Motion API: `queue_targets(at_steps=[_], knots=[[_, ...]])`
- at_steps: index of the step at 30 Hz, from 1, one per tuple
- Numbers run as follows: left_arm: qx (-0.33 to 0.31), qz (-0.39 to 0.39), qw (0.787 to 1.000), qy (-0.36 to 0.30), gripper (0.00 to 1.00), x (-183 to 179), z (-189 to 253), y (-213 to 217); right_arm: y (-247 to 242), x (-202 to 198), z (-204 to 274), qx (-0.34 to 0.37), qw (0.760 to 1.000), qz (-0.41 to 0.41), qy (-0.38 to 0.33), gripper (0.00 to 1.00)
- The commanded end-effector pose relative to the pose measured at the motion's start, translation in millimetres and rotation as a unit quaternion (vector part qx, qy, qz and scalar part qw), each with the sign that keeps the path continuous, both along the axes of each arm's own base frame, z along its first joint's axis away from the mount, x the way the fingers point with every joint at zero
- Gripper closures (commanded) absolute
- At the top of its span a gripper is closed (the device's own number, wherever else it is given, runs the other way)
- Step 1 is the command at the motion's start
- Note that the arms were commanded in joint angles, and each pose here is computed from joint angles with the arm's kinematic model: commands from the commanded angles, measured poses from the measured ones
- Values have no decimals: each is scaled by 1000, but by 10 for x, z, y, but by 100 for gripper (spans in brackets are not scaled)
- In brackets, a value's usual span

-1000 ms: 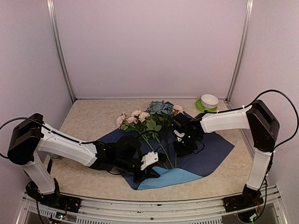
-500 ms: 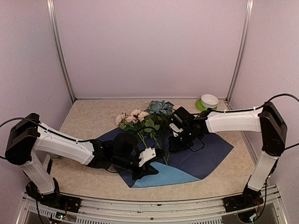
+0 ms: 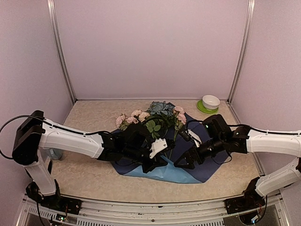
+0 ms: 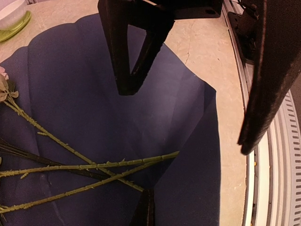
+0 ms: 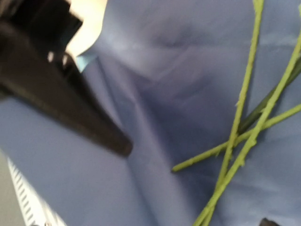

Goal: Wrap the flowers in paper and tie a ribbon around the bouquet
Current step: Fold the bottom corner of the flattened wrapping paper at the center of the board.

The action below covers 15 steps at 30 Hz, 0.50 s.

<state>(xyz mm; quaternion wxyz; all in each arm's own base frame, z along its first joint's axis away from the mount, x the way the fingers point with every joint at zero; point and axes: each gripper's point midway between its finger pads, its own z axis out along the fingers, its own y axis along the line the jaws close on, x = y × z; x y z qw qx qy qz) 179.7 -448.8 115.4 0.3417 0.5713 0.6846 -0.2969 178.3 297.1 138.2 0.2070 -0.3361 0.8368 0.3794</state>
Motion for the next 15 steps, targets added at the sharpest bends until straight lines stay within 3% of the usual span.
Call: queue_targets(at_steps=[1, 5, 9, 15], knots=[[24, -13, 1000, 3, 100, 62, -111, 32, 47, -136, -37, 32, 999, 43, -3, 0], [31, 0, 1000, -4, 100, 242, -178, 96, -31, -119, -194, 13, 1000, 27, -4, 3], [3, 10, 1000, 7, 100, 428, -127, 110, -74, -125, -377, 0, 1000, 14, 15, 14], [-2, -11, 1000, 20, 100, 383, -218, 101, -103, -41, -583, -13, 999, -13, 40, 56]])
